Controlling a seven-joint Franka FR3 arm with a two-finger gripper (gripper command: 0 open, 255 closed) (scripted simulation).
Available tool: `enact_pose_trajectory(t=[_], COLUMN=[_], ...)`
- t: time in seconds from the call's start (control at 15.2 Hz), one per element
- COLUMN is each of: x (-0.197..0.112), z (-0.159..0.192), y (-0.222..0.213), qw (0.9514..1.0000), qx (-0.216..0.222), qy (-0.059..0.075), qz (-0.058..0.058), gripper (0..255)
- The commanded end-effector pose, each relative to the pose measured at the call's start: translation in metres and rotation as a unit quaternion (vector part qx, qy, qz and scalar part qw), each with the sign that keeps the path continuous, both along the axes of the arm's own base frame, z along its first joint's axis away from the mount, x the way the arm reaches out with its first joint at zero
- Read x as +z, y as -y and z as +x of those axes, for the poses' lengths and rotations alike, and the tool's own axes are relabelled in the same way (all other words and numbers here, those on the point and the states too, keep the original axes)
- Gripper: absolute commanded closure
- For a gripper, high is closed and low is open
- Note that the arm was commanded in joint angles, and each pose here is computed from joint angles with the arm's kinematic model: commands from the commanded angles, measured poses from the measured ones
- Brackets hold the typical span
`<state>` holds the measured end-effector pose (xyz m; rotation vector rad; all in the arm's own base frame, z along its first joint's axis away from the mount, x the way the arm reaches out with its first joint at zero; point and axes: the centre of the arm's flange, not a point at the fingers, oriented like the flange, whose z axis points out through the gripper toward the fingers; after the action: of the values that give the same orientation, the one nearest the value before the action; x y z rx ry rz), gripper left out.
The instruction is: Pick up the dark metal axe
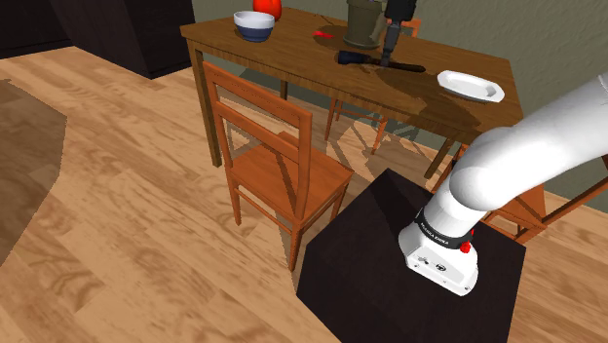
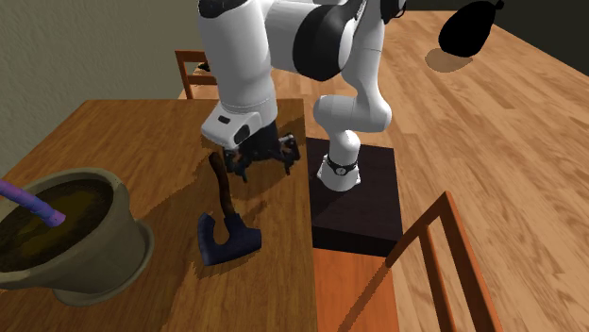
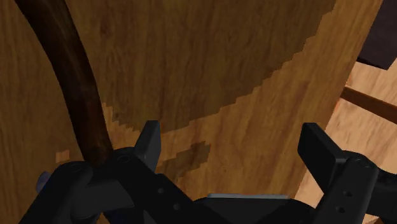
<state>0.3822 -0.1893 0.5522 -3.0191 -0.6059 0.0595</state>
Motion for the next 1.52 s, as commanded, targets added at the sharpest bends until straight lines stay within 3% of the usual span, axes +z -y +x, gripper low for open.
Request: enact_pose_trajectory(t=[0.0,0.4,0.99,1.06,1.45], x=[0.002,0.009,-0.031,-0.031,-0.031], z=[0.012,0.05,0.05,0.05,0.05], y=[0.021,0.075,0.075,0.075,0.075], qw=[0.9998,0.997,0.997,0.997,0.997], qx=[0.02,0.07,0.07,0.07,0.07], qy=[0.006,0.022,0.022,0.022,0.023], qz=[-0.007,-0.023,-0.023,-0.023,-0.023], gripper=[0,0,0,255,255])
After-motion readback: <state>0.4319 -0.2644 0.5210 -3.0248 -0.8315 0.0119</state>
